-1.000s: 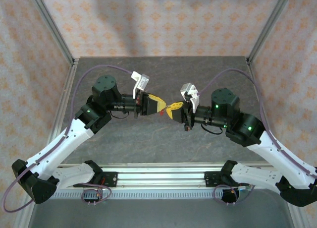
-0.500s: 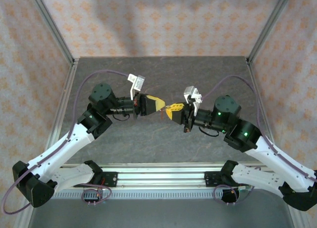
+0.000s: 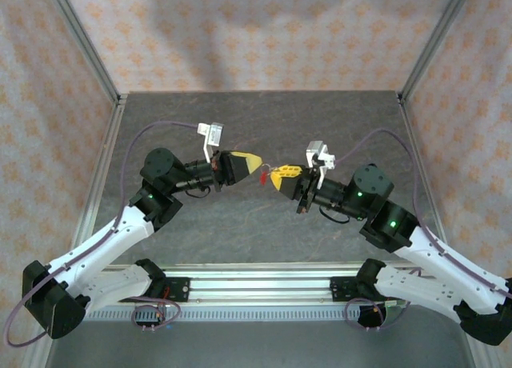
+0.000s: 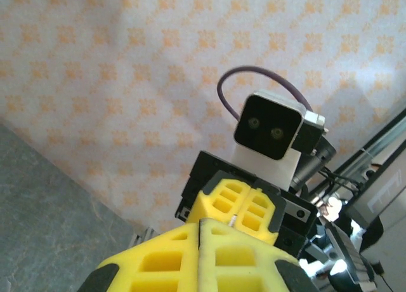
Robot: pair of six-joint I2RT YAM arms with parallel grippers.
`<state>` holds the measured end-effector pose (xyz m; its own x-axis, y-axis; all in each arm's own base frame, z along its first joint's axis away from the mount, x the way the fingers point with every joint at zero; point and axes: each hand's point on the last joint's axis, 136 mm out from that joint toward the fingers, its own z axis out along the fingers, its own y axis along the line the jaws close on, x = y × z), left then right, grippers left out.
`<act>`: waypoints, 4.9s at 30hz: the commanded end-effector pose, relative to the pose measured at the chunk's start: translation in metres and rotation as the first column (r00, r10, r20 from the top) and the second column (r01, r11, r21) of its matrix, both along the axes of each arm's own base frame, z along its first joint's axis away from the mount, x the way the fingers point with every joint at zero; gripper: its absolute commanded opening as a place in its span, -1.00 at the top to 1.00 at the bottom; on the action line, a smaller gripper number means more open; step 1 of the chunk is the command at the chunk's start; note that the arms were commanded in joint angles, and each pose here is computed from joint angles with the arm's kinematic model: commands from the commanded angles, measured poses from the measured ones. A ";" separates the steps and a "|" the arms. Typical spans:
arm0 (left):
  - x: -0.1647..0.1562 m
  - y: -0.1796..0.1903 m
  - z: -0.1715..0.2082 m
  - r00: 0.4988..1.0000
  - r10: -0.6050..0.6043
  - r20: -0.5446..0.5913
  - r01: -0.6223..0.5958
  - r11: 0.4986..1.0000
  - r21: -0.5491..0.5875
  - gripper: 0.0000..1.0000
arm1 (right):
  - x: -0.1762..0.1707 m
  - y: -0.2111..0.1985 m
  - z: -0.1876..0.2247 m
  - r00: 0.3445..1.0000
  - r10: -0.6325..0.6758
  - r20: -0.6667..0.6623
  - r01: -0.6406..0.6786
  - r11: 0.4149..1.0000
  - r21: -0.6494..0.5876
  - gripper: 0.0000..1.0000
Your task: Remove the keys from the keyring
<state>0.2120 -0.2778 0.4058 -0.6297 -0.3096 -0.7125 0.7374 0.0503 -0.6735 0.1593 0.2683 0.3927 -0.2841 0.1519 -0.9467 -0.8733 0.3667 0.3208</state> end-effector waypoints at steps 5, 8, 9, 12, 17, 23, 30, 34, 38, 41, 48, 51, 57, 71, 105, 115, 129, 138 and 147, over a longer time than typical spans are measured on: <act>-0.004 0.021 0.026 0.990 0.100 0.095 -0.095 0.994 -0.061 0.55 | -0.003 -0.009 0.023 0.999 -0.029 0.036 0.028 0.999 0.026 1.00; -0.008 0.026 0.024 0.981 0.133 0.140 -0.139 0.990 0.031 0.38 | -0.006 -0.007 0.017 1.000 -0.007 0.023 0.008 0.998 -0.055 1.00; -0.011 0.027 0.024 0.979 0.129 0.157 -0.141 0.988 0.068 0.32 | -0.006 -0.007 0.013 1.000 -0.003 0.014 0.004 0.996 -0.090 1.00; -0.017 0.024 0.021 0.978 0.083 0.189 -0.119 0.976 0.183 0.19 | -0.010 -0.005 0.007 0.999 0.032 -0.013 -0.034 0.982 -0.184 1.00; -0.024 0.011 0.019 0.986 -0.044 0.162 -0.002 0.963 0.271 0.02 | -0.020 0.000 0.008 0.991 0.122 -0.050 -0.130 0.968 -0.215 1.00; -0.029 0.000 0.015 0.981 -0.147 0.130 0.101 0.946 0.307 -0.02 | -0.027 0.006 0.013 0.979 0.187 -0.080 -0.201 0.955 -0.219 1.00; -0.038 -0.004 0.011 0.971 -0.214 0.105 0.172 0.934 0.313 0.15 | -0.028 0.008 0.018 0.974 0.206 -0.093 -0.222 0.953 -0.208 1.00; -0.041 -0.004 0.009 0.968 -0.230 0.097 0.189 0.930 0.314 0.29 | -0.025 0.009 0.018 0.974 0.204 -0.102 -0.221 0.954 -0.203 1.00; -0.042 -0.005 0.009 0.966 -0.241 0.098 0.200 0.929 0.311 0.51 | -0.024 0.010 0.017 0.973 0.205 -0.108 -0.223 0.954 -0.202 1.00; -0.043 -0.006 0.012 0.963 -0.252 0.100 0.212 0.930 0.299 0.52 | -0.024 0.010 0.018 0.973 0.206 -0.109 -0.224 0.954 -0.202 1.00; -0.045 -0.007 0.013 0.959 -0.265 0.100 0.227 0.931 0.286 0.76 | -0.021 0.009 0.019 0.975 0.192 -0.109 -0.210 0.957 -0.199 1.00; -0.046 -0.006 0.014 0.959 -0.266 0.102 0.229 0.932 0.280 0.91 | -0.019 0.008 0.020 0.977 0.185 -0.109 -0.203 0.959 -0.196 1.00; -0.040 -0.005 0.022 0.969 -0.212 0.128 0.178 0.955 0.237 1.00 | -0.016 0.007 0.021 0.982 0.169 -0.088 -0.183 0.966 -0.183 1.00; -0.016 0.005 0.035 0.993 -0.043 0.111 0.037 0.997 0.062 1.00 | -0.016 0.000 0.027 0.993 0.122 0.005 -0.122 0.993 -0.006 1.00; -0.047 -0.008 0.016 0.958 -0.279 0.070 0.255 0.936 0.244 0.56 | -0.022 0.008 0.024 0.971 0.212 -0.110 -0.227 0.962 -0.151 1.00; -0.047 -0.007 0.019 0.961 -0.263 0.086 0.238 0.944 0.228 0.90 | -0.018 0.006 0.023 0.976 0.193 -0.099 -0.206 0.966 -0.154 1.00; -0.018 -0.005 0.029 0.992 -0.117 0.053 0.113 0.992 0.063 1.00 | -0.020 0.003 0.013 0.988 0.123 0.098 -0.117 0.991 -0.064 1.00; -0.012 -0.006 0.023 0.995 -0.093 0.036 0.091 0.993 0.072 1.00 | -0.019 0.002 0.009 0.983 0.064 0.171 -0.052 0.996 -0.076 1.00; 0.016 0.008 -0.022 0.993 0.116 0.010 -0.114 0.958 0.263 1.00 | 0.001 -0.012 -0.013 0.996 -0.073 0.060 0.080 0.988 -0.134 1.00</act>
